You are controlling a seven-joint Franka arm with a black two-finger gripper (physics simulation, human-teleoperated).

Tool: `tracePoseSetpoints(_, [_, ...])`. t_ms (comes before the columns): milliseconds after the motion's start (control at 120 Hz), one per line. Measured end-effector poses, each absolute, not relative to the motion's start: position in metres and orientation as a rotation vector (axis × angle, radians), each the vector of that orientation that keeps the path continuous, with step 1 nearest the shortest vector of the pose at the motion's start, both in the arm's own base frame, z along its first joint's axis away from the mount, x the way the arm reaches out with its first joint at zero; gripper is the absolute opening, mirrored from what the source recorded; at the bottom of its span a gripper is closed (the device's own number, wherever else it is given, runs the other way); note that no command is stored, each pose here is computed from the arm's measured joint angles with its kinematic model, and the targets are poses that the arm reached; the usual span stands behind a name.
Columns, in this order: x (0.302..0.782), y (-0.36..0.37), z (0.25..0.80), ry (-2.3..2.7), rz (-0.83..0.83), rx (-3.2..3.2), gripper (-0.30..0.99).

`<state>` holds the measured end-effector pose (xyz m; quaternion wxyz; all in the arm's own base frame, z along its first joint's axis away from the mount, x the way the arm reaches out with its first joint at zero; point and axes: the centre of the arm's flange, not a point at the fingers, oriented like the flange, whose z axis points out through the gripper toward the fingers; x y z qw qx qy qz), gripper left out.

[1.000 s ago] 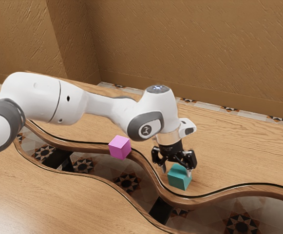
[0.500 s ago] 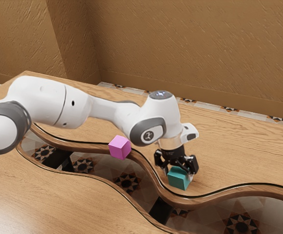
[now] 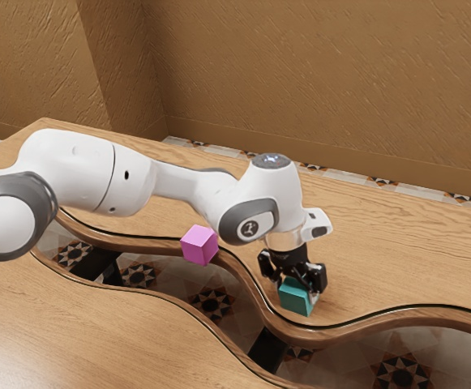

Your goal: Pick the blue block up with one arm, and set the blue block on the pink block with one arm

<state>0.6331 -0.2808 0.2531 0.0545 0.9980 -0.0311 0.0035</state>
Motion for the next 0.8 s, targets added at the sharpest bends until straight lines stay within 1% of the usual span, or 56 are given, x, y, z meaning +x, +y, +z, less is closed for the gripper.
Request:
tracePoseSetpoints(175, [0.632,-0.283,0.255,-0.119,0.010,3.034,0.40])
tracePoseSetpoints(283, [0.631,-0.283,0.267,-0.129,0.015,3.048,0.37])
tracePoseSetpoints(367, [0.626,-0.274,0.292,-0.128,0.030,3.085,0.37])
tracePoseSetpoints(450, [0.604,-0.241,0.332,-0.096,0.073,3.175,0.37])
tracePoseSetpoints(525, [0.581,-0.182,0.360,0.020,0.085,3.245,0.38])
tracePoseSetpoints(683, [0.583,-0.084,0.365,0.259,0.034,3.265,0.39])
tracePoseSetpoints(800, [0.587,-0.048,0.366,0.331,0.015,3.247,0.39])
